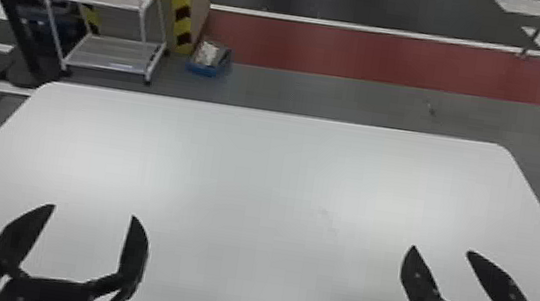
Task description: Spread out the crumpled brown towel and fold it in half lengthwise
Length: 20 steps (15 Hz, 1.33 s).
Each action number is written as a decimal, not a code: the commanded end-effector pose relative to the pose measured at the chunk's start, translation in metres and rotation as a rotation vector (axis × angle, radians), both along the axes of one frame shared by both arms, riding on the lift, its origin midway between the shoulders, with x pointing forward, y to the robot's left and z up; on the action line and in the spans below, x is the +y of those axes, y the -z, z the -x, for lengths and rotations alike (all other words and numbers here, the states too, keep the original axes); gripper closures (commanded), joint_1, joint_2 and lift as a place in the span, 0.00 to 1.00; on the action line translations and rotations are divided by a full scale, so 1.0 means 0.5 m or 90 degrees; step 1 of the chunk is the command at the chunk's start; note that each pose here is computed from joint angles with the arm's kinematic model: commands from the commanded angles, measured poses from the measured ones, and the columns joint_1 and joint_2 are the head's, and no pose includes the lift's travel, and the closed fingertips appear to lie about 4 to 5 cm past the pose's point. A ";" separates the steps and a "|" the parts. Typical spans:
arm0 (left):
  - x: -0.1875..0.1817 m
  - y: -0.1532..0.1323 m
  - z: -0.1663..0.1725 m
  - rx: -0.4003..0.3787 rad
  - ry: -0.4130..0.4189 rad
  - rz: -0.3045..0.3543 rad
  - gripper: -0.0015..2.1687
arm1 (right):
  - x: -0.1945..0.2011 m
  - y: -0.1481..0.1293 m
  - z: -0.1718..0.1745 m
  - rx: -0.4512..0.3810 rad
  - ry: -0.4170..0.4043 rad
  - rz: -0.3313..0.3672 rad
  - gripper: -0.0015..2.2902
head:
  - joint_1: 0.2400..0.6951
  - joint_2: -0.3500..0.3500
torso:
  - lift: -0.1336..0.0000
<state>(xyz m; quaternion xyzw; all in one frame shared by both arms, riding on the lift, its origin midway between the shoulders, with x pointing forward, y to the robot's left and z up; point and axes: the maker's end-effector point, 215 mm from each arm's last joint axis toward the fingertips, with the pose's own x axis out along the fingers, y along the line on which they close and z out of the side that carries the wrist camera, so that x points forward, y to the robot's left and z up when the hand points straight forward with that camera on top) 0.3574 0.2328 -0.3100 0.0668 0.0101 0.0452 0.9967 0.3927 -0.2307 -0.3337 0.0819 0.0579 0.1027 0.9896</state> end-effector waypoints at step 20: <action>-0.002 0.025 -0.007 0.012 0.000 0.002 0.00 | -0.006 0.017 -0.007 0.009 0.002 -0.001 0.04 | 1.00 0.50 | 0.07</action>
